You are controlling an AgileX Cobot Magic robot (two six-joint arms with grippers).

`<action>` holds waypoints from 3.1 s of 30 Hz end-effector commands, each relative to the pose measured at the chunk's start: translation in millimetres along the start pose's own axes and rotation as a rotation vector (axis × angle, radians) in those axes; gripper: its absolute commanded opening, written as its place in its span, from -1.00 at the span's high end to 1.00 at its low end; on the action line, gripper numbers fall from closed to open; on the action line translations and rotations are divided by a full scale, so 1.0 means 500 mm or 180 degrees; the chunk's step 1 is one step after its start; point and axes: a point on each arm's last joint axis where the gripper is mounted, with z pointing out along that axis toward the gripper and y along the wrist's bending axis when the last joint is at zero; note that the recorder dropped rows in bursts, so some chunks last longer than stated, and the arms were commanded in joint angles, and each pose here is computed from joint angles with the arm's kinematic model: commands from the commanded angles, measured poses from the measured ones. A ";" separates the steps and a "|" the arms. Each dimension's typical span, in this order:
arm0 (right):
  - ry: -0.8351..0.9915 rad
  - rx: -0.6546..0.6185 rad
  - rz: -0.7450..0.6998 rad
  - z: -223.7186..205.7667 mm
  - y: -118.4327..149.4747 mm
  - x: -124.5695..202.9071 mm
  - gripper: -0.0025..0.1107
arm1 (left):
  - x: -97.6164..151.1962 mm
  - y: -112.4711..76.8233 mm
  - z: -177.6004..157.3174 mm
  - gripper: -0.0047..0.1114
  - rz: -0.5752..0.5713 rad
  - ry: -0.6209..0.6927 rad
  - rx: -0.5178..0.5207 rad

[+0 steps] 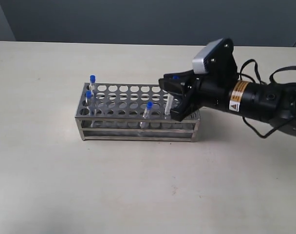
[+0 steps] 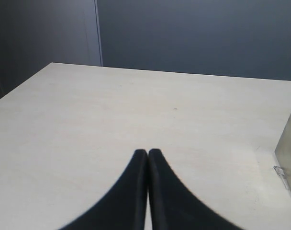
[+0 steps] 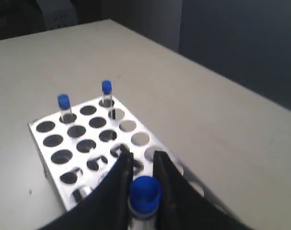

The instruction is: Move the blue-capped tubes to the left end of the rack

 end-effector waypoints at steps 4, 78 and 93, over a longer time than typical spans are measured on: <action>-0.0533 0.0015 -0.0186 0.001 -0.014 -0.133 0.96 | -0.001 0.000 -0.001 0.90 0.0003 -0.0010 0.0004; 0.0467 -0.0579 -0.0413 0.369 0.116 -0.036 0.95 | -0.001 0.000 -0.001 0.90 -0.0004 -0.0009 0.0005; 0.0384 -0.0493 -0.0425 0.354 0.112 -0.078 0.32 | -0.001 0.000 -0.001 0.90 -0.0004 -0.0009 0.0005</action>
